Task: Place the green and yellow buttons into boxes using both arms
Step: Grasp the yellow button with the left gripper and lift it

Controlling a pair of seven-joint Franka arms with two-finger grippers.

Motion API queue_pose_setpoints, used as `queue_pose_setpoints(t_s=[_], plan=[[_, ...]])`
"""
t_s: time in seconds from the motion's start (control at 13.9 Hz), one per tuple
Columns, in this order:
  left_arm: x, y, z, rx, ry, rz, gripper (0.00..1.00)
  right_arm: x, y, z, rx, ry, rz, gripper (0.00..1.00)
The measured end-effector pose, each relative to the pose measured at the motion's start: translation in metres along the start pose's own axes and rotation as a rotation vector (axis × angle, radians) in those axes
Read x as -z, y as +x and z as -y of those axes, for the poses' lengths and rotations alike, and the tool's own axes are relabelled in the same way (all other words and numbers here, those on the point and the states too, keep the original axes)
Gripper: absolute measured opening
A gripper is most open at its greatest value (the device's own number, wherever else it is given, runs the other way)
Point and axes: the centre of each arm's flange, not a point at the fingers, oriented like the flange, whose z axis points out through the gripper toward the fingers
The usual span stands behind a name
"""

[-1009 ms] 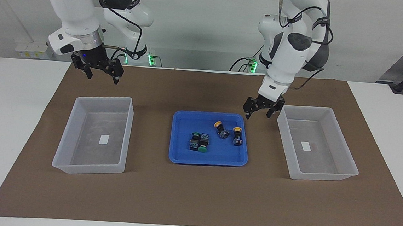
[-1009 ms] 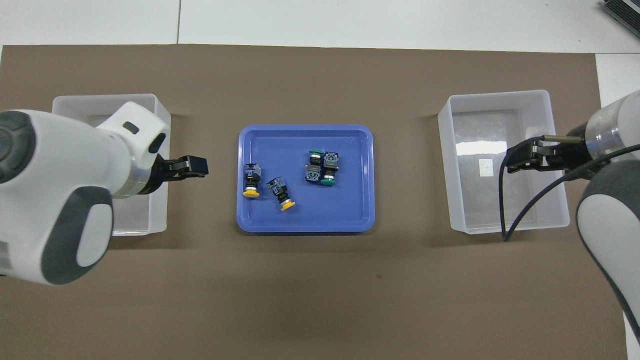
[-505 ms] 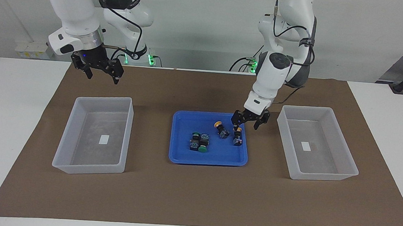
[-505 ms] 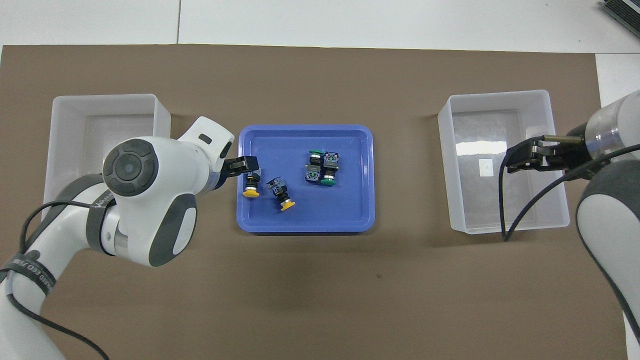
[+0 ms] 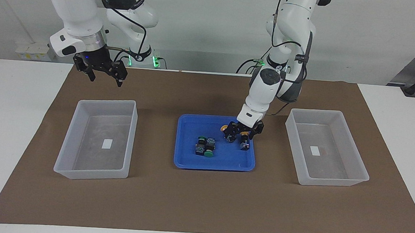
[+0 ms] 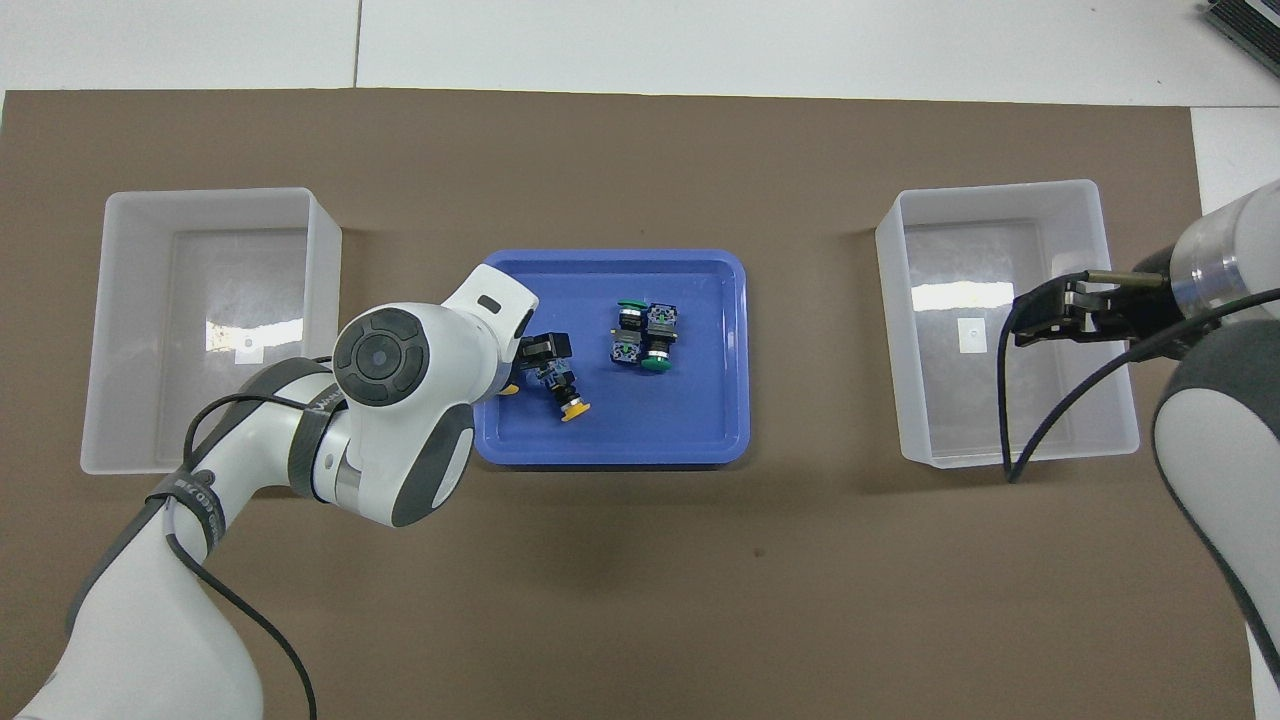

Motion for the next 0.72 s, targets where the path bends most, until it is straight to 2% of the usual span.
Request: queue_pose_setpoints(t_s=[0.72], plan=[[-0.021, -0.024, -0.03, 0.023, -0.015, 0.001, 1.0, 0.0, 0.0, 0.0, 0.0, 0.0, 0.0, 1.0]])
